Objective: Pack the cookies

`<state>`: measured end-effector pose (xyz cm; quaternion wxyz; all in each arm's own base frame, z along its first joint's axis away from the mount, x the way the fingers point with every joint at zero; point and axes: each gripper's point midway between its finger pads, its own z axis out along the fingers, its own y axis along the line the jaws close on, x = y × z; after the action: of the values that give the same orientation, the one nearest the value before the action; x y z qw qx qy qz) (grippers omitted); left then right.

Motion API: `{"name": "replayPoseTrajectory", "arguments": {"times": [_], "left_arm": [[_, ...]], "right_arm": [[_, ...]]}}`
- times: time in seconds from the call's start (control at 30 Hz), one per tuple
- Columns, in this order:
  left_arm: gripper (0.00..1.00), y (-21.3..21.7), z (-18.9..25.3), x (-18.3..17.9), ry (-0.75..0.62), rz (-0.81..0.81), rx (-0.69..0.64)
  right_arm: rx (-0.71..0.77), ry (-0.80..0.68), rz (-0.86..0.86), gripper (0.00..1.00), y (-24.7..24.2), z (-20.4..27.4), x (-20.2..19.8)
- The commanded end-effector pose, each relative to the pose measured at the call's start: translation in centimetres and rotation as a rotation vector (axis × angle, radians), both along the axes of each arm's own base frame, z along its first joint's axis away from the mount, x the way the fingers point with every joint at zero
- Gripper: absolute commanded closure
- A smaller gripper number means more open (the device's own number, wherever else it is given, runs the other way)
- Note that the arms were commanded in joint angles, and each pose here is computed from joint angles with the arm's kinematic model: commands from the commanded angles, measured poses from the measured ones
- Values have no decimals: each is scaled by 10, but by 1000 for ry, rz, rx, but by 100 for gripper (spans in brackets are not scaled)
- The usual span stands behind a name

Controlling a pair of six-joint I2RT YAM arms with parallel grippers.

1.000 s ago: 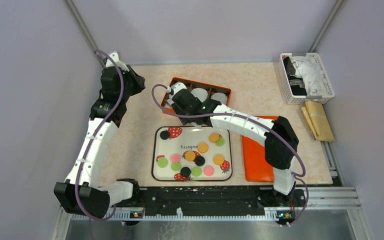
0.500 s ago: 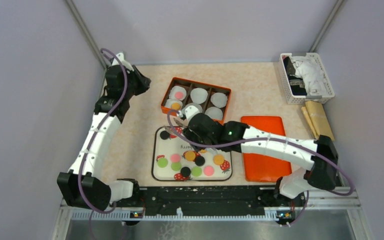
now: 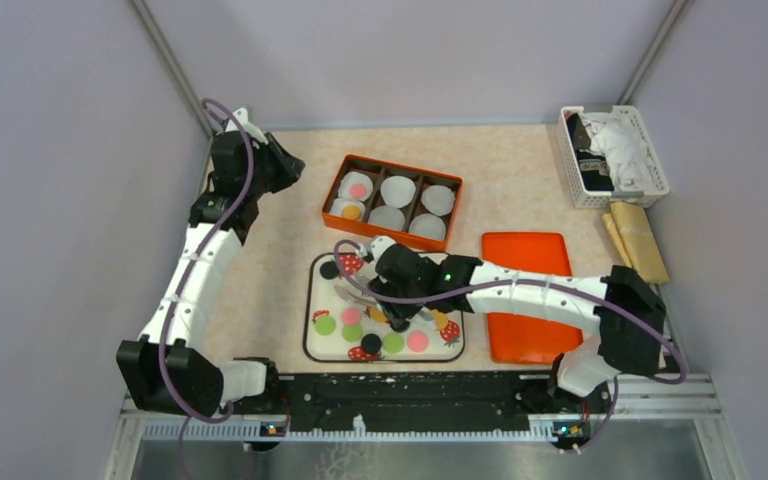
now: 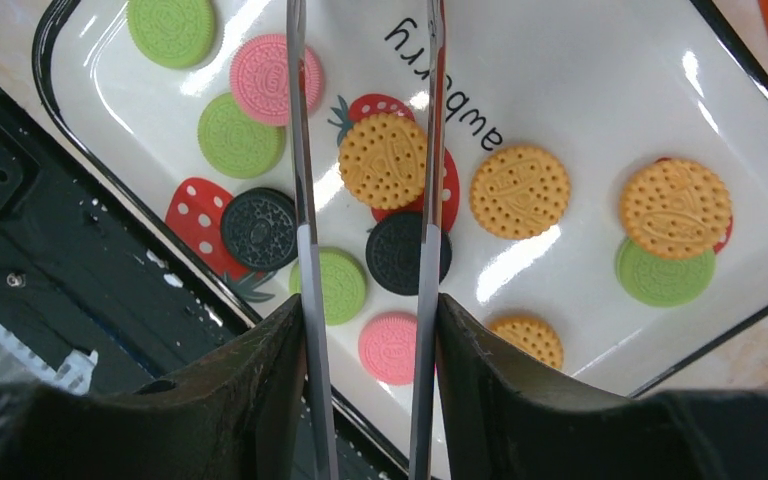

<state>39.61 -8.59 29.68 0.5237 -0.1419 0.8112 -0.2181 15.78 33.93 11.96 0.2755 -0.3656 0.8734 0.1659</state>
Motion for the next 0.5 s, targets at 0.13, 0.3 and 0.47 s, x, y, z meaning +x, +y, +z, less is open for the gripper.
{"name": "replayPoseTrajectory", "arguments": {"times": [0.13,0.3,0.47], "left_arm": [[76,7,23,3,-58,-14,-59],[76,12,22,2,-58,-8,-58],[76,18,19,-1,-55,-1,-58]], "right_arm": [[88,-79,-5,53,47,16,27],[84,-96,7,53,64,15,37],[66,-98,11,53,75,8,43]]}}
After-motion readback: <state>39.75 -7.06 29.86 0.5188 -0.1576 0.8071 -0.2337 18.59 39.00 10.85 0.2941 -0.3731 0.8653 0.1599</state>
